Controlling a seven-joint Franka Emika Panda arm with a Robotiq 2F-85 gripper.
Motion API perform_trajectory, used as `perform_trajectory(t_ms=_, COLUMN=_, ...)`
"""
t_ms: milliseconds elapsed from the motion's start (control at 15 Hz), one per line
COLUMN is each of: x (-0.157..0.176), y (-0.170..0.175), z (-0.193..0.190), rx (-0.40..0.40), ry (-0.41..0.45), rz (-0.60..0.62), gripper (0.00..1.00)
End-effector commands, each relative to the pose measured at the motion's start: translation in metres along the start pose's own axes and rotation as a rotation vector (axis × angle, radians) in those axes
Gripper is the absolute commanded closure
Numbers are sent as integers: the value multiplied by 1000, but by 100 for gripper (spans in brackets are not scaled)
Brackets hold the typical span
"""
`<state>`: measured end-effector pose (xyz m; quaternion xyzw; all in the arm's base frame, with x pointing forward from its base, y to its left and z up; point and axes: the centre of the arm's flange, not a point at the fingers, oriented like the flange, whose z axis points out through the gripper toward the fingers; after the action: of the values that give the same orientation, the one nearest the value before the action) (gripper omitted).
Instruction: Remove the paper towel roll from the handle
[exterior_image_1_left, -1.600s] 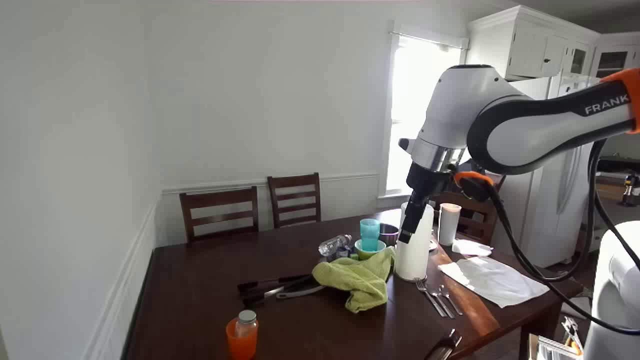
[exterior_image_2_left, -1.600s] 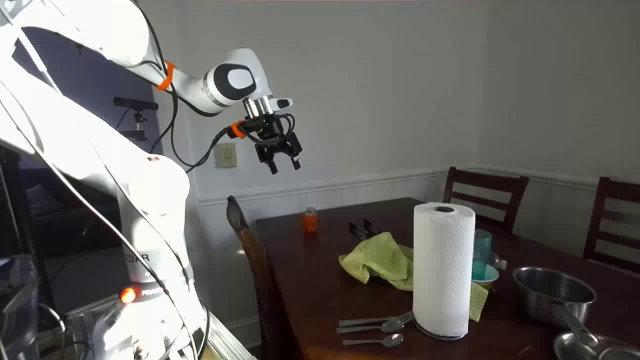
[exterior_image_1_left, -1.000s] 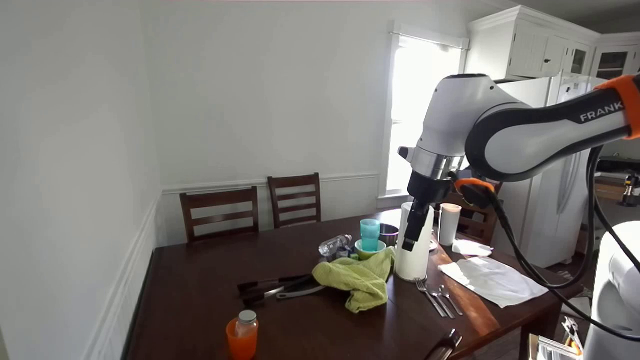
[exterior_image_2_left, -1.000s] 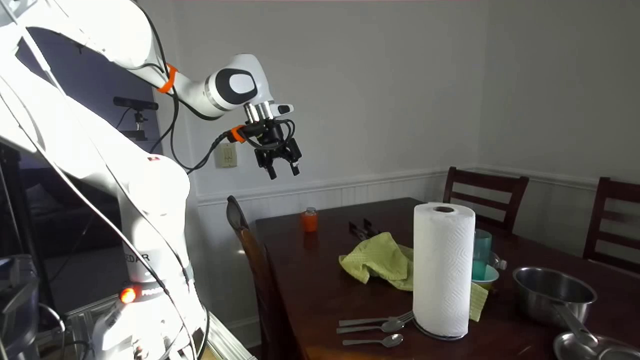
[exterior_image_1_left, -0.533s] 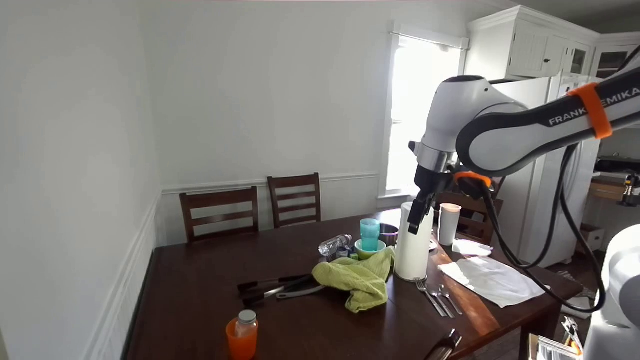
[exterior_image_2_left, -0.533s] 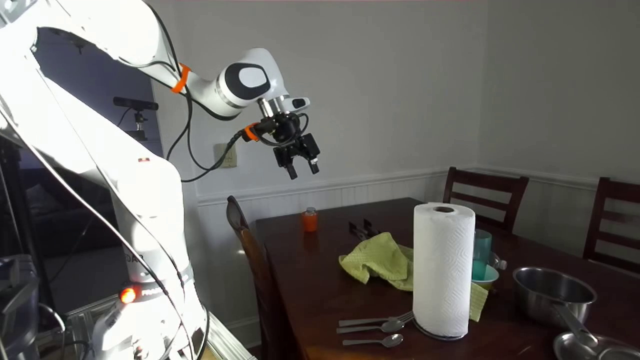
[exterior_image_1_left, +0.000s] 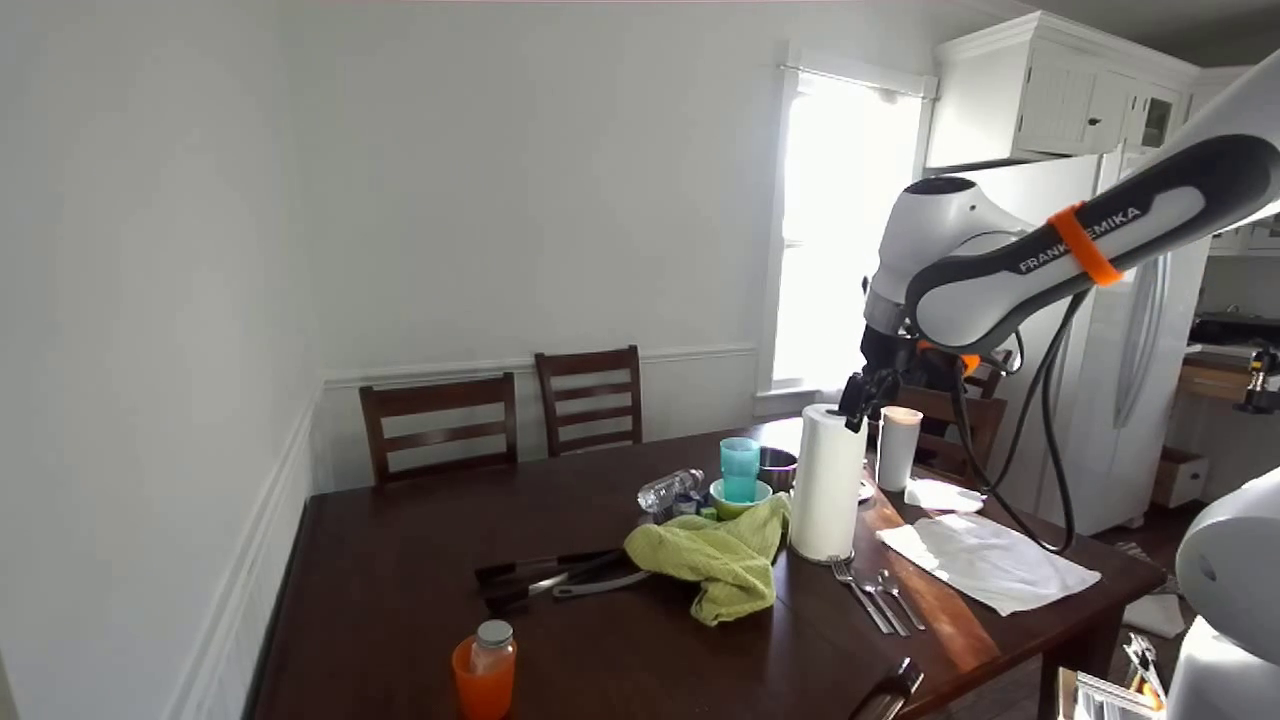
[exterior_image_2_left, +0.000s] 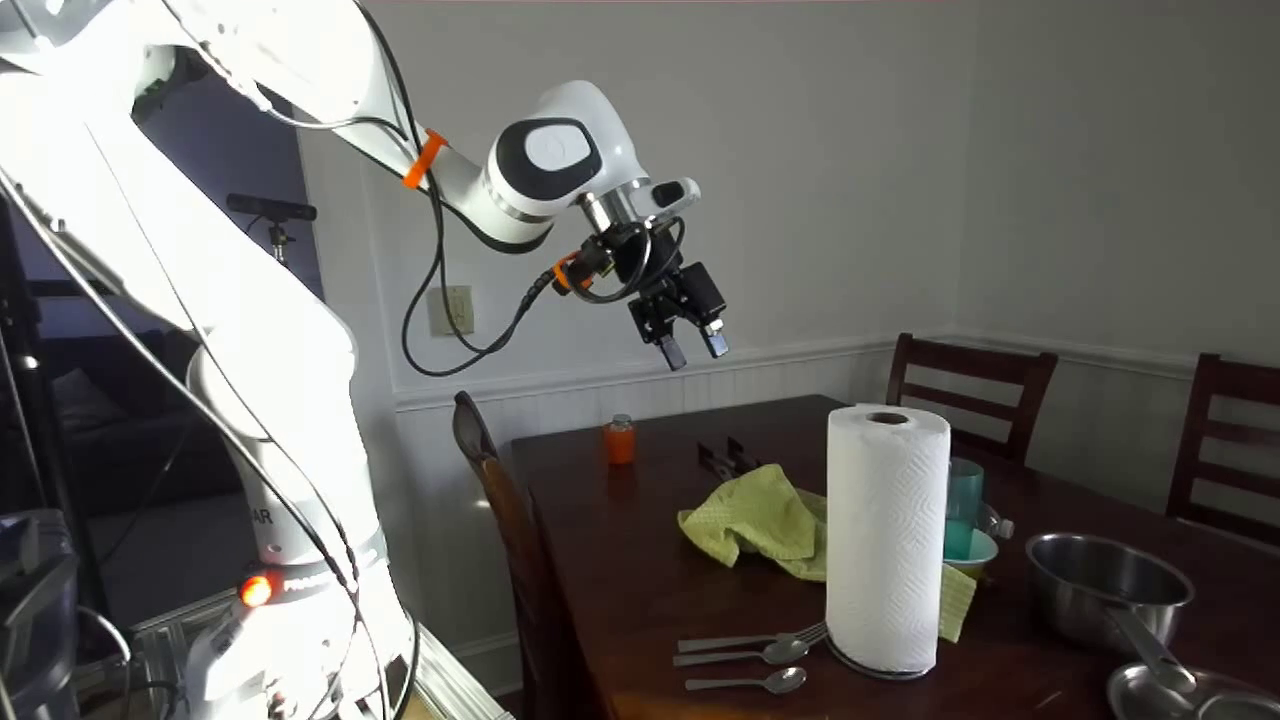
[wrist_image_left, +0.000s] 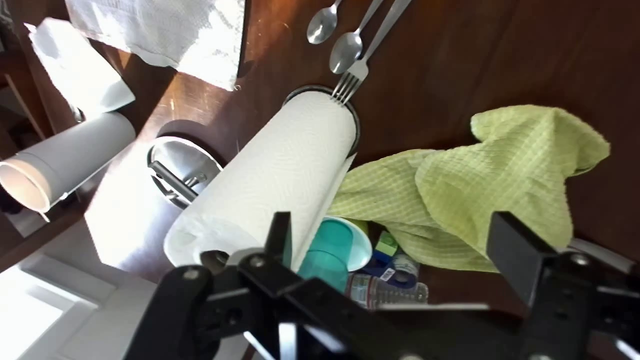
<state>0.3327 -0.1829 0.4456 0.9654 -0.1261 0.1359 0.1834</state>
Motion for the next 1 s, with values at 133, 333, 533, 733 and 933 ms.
perform_trajectory(t_ms=133, x=8, y=27, z=15, rx=-7, ry=5, rz=63, gripper=0)
perform_trajectory(t_ms=333, x=10, y=23, z=15, rx=-3, ry=5, rz=53, gripper=0)
perform_trajectory(t_ms=533, x=15, y=43, z=24, rx=-33, ry=-32, rz=164, gripper=0)
perform_trajectory(t_ms=733, x=14, y=74, z=34, rx=-57, ry=-88, rz=328, gripper=0)
perform_trajectory(t_ms=933, x=14, y=108, z=43, rx=-57, ry=-147, rz=483, gripper=0)
